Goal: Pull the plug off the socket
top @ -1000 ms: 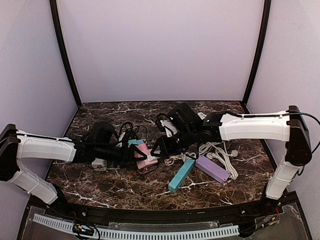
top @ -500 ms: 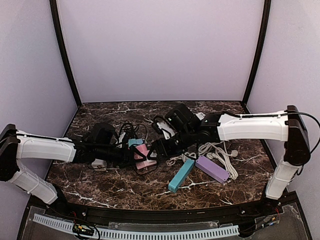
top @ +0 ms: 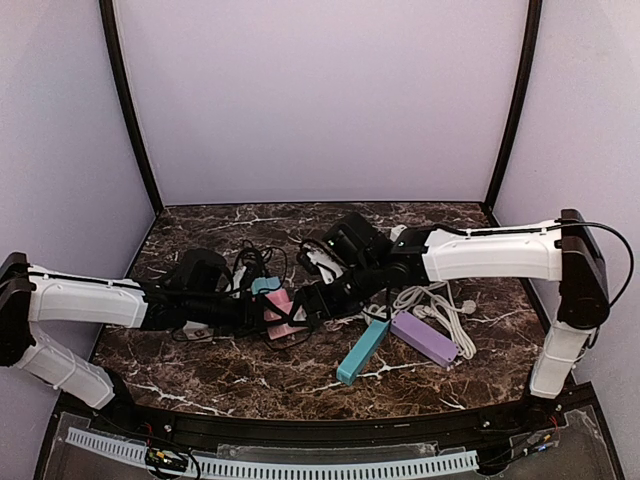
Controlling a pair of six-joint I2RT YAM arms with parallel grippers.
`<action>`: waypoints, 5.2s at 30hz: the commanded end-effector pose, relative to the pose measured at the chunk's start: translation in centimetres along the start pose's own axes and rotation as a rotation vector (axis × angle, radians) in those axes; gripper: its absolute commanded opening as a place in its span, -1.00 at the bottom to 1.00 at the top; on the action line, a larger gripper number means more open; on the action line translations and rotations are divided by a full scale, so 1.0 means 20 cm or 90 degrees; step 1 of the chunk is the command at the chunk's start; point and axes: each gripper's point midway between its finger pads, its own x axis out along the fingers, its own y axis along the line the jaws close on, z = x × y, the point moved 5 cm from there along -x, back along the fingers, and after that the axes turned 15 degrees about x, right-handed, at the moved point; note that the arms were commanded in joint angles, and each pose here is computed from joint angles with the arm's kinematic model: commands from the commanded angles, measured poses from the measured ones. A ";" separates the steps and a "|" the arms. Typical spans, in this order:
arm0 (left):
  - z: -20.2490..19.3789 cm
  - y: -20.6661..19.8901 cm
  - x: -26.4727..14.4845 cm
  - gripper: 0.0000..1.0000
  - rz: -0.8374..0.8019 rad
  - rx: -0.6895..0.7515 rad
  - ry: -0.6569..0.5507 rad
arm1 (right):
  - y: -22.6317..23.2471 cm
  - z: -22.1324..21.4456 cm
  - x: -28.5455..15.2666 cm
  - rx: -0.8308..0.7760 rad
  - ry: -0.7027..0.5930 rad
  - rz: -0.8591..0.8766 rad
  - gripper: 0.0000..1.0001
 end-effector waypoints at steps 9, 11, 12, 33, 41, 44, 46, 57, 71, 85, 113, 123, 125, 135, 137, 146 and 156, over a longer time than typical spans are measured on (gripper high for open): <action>0.01 -0.01 -0.03 -0.43 -0.005 0.007 -0.017 | -0.02 0.04 0.05 0.013 -0.009 -0.001 0.03; 0.01 -0.01 -0.03 -0.44 -0.008 0.009 -0.017 | -0.02 0.04 0.06 0.017 -0.012 -0.003 -0.12; 0.01 -0.01 -0.03 -0.44 -0.010 0.012 -0.017 | -0.02 0.05 0.06 0.018 -0.013 -0.003 -0.18; 0.01 -0.04 -0.05 -0.45 -0.013 0.061 0.000 | 0.02 0.05 0.00 -0.021 -0.023 0.072 -1.00; 0.03 -0.01 -0.06 -0.45 0.016 0.049 -0.023 | 0.03 0.06 -0.01 -0.019 -0.068 -0.013 -1.00; 0.03 0.00 -0.05 -0.45 0.021 0.040 -0.025 | 0.03 0.06 -0.01 -0.010 -0.085 -0.057 -1.00; 0.02 0.01 -0.05 -0.46 0.023 0.035 -0.028 | 0.03 0.05 -0.01 -0.009 -0.091 -0.076 -1.00; 0.03 -0.03 -0.04 -0.47 -0.017 0.063 -0.029 | 0.07 0.04 -0.02 -0.029 -0.070 -0.034 -1.00; 0.03 -0.09 -0.04 -0.49 -0.052 0.139 0.004 | 0.10 0.01 -0.06 -0.089 -0.060 0.083 -1.00; 0.04 -0.04 -0.02 -0.51 -0.016 0.088 -0.009 | 0.03 0.04 -0.04 0.010 -0.121 -0.131 -1.00; 0.05 -0.12 -0.03 -0.57 -0.079 0.154 0.018 | 0.06 0.08 -0.12 -0.015 -0.101 -0.004 -1.00; 0.01 -0.03 0.00 -0.59 -0.019 0.091 0.033 | 0.07 0.06 -0.04 -0.013 -0.106 -0.146 -1.00; 0.00 -0.02 0.00 -0.60 -0.012 0.084 0.034 | 0.07 0.06 -0.04 -0.012 -0.110 -0.163 -1.00; 0.02 -0.04 0.01 -0.62 -0.030 0.095 0.027 | 0.08 0.06 -0.05 -0.021 -0.110 -0.167 -1.00; 0.02 -0.06 0.01 -0.62 -0.046 0.105 0.021 | 0.09 0.05 -0.06 -0.028 -0.105 -0.135 -1.00; 0.02 -0.11 -0.02 -0.62 -0.100 0.146 0.013 | 0.11 0.03 -0.08 -0.033 -0.080 0.004 -1.00; 0.02 -0.12 -0.03 -0.63 -0.095 0.148 0.010 | 0.10 0.02 -0.09 -0.024 -0.076 0.032 -1.00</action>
